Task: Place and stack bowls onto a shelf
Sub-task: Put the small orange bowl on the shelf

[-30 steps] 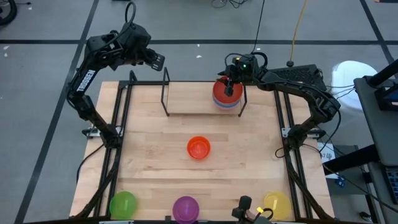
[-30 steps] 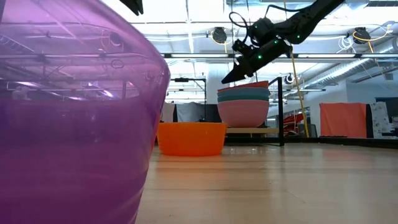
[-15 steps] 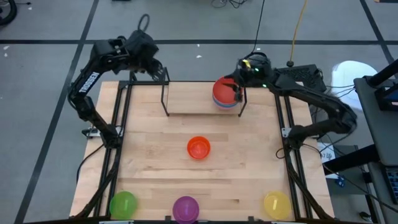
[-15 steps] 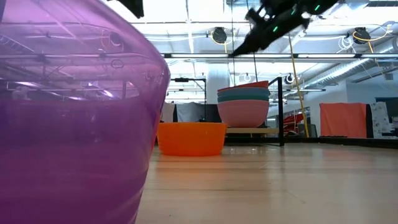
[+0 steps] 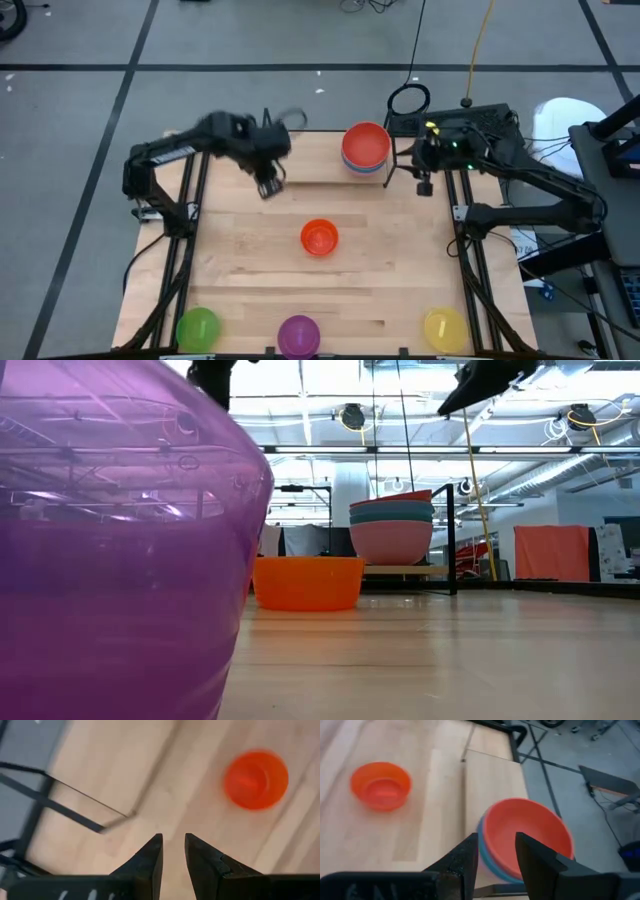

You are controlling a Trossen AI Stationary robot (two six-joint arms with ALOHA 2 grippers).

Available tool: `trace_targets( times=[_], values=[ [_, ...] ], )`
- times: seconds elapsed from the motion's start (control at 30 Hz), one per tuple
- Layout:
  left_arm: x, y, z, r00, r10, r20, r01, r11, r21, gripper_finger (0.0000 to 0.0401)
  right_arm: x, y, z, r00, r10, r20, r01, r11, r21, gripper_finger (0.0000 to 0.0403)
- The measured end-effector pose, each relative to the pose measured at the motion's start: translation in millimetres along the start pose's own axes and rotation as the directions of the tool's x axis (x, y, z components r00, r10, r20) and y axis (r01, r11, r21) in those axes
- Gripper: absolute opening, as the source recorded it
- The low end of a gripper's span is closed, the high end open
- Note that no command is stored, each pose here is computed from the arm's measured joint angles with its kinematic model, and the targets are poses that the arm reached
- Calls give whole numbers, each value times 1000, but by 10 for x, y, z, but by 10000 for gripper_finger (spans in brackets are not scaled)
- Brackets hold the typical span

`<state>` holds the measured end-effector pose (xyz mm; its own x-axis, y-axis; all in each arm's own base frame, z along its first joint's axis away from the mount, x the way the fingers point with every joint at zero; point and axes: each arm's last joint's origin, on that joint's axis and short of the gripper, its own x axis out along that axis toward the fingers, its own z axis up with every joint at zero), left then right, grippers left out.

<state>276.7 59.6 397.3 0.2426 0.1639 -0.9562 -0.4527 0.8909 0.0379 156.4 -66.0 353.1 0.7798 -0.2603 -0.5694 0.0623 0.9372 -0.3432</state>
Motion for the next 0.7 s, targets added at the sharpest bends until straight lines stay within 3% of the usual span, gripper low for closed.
trace_targets(
  times=[0.2, 0.37, 0.53, 0.7],
  values=[
    [434, -522, -152, 998, -31, -50, 37, 992, 120, 88, -101, 72, 14, 999, 16, 34, -15, 999, -37, 125],
    [702, -862, -230, 995, -102, 14, 98, 977, 191, 88, -123, 77, 16, 999, 14, 44, -12, 999, -51, 125],
    [933, -976, -267, 989, -134, 58, 125, 982, 139, 88, -124, 74, 23, 999, 11, 51, -10, 999, -36, 125],
    [1160, -1028, -271, 976, -184, 116, 158, 966, 206, 88, -123, 70, 30, 998, 8, 60, -6, 1000, -30, 125]
  ],
)
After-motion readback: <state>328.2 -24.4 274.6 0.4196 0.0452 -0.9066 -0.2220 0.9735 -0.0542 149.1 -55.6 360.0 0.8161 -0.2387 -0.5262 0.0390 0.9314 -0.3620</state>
